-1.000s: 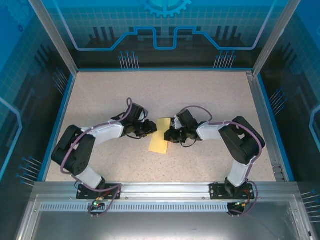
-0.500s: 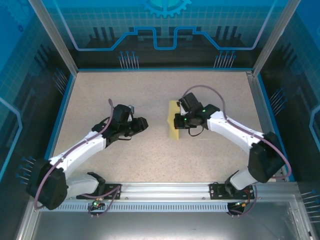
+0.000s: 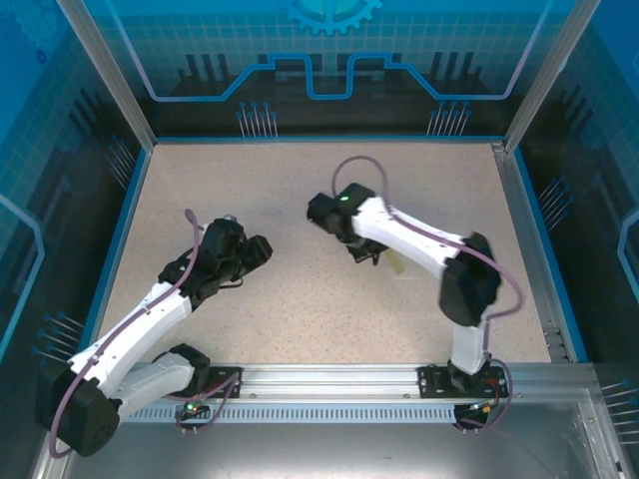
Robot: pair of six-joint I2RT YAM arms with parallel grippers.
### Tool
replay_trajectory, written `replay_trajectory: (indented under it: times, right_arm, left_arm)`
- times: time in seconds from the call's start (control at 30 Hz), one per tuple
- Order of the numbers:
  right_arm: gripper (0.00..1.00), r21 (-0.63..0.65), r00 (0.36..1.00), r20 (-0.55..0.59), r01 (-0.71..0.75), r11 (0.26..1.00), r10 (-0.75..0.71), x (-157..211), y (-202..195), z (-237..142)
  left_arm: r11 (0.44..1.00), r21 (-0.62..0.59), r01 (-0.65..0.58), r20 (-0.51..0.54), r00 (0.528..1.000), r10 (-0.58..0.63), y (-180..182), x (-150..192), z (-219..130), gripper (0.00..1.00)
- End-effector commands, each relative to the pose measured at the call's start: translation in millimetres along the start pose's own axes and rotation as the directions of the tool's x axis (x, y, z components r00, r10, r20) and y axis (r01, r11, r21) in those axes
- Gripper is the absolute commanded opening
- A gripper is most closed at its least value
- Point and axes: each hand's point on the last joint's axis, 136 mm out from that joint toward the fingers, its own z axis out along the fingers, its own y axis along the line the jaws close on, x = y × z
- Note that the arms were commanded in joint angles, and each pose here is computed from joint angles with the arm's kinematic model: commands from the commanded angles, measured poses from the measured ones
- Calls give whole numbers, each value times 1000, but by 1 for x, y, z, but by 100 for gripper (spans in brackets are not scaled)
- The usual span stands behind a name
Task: Fold a paper plane with a square sheet of paper (pick it up from the middle)
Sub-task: Turn over the paper at the center of the table.
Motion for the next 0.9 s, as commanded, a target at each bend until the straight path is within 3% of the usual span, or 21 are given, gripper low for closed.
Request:
replay_trajectory:
  times: [0.0, 0.23, 0.3, 0.33, 0.4, 0.47, 0.57, 0.7, 0.77, 0.87]
  right_arm:
    - [4, 74, 994, -83, 78, 994, -72, 7, 32, 3]
    - [6, -158, 979, -167, 90, 983, -116, -11, 145, 14]
    - [11, -245, 979, -160, 82, 966, -124, -17, 170, 11]
    - [17, -305, 979, -157, 77, 949, -130, -20, 183, 9]
    - [17, -416, 981, -152, 49, 908, -123, -27, 202, 2]
    - [25, -559, 985, -128, 23, 829, -114, -35, 219, -15]
    - [38, -712, 997, -57, -11, 702, -43, -53, 212, -48]
    - [49, -840, 998, -13, -41, 541, 55, -62, 177, -68]
    - [55, -881, 995, -31, -72, 467, 95, -62, 161, -60]
    - [52, -895, 988, -77, -128, 427, 135, -62, 137, -29]
  left_arm:
    - [987, -156, 33, 83, 996, -20, 38, -14, -12, 59]
    - [966, -254, 48, 158, 987, -8, 62, -32, -31, 63]
    - [964, -262, 51, 169, 986, -6, 64, -35, -35, 65]
    - [964, -260, 51, 170, 985, -6, 63, -36, -36, 66]
    - [966, -255, 51, 167, 986, -8, 61, -37, -36, 66]
    - [967, -251, 52, 166, 986, -10, 59, -38, -38, 67]
    - [972, -230, 46, 147, 989, -12, 54, -36, -37, 68]
    - [996, -91, 2, 42, 999, 2, 23, -25, -20, 72]
    - [1000, -13, -4, -39, 999, 4, 4, -15, -6, 73]
    - [994, 107, 15, -178, 984, 5, -28, 2, 22, 67]
